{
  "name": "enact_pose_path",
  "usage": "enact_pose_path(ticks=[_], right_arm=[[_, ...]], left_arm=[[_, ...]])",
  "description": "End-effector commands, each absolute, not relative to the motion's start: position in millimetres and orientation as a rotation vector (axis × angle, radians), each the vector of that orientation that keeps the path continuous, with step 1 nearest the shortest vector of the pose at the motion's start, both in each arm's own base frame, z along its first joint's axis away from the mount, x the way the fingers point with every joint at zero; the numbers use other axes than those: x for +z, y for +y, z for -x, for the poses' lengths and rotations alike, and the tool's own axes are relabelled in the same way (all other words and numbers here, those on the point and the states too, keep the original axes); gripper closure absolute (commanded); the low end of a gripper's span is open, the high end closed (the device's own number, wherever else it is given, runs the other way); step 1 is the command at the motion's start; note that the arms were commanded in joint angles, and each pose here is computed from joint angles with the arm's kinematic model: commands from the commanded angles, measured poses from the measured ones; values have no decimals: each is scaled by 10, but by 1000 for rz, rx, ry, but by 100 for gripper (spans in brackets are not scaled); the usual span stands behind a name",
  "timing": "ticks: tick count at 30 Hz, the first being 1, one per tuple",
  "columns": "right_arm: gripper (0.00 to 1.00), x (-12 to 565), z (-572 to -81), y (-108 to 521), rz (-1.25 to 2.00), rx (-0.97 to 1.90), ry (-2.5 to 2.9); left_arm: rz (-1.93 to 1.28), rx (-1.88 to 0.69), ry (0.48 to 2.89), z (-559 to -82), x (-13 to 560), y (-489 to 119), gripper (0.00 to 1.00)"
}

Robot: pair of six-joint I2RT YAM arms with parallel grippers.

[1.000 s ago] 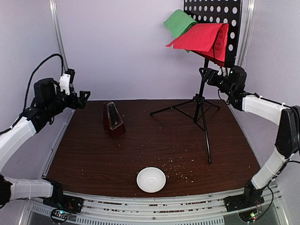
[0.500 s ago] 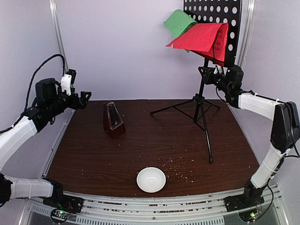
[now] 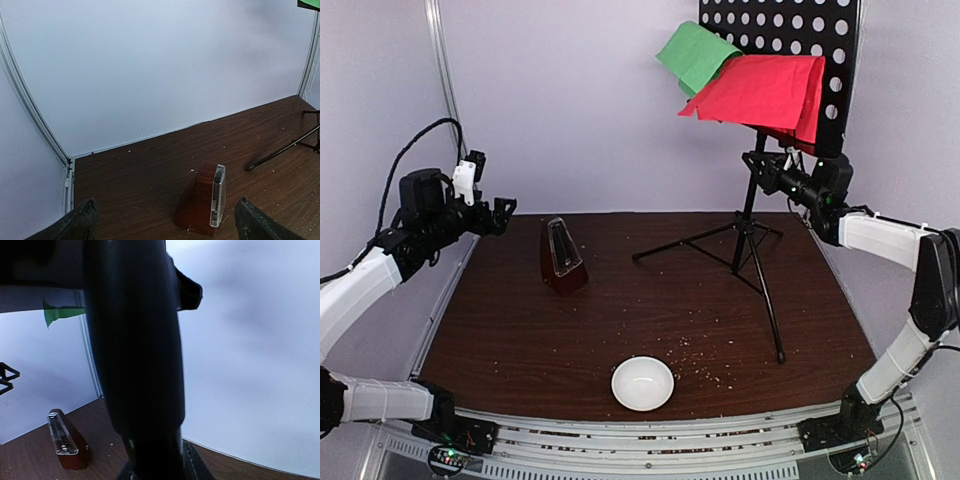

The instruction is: Pack up the instrument practice props

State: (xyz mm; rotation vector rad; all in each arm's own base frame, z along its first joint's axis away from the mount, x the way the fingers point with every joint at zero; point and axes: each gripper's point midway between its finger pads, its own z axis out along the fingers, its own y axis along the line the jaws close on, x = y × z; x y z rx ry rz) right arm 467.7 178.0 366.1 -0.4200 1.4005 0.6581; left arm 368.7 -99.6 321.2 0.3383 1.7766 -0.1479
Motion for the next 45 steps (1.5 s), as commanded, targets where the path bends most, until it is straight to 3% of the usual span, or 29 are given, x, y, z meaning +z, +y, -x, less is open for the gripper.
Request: enact_pose_path(ticks=[1,14,21,23,28,33,39,45], right_arm=[[100,3926,-4070,2134,550,912,1312],[100,3777,-3464,3006,841,1257,1247],[100,3730,-3461,3270,876,1344,1217],[90,3702,-3481,3267,865,1339,1230],[49,3567,-3599,3111,797,1216,1307],[21,3449,-3633,2719,667,1109,1362],[9,3127,-3528,2282,481,1038,1442],[2,3022,-3469,1619,174,856,1518]], left_arm=[[-350,-148,1750,-3735,3223,-1012,2],[-351,-133,1756,-3760,3145,-998,2],[-373,-150,1740,-3743,3152,-1041,3],[-387,-163,1735,-3738,3153,-1069,3],[-438,-204,1713,-3700,3158,-1169,6],[-509,-247,1652,-3591,3278,-1359,10],[-454,-479,1515,-3228,3788,-1706,11],[-573,-816,1570,-2874,3307,-2741,12]])
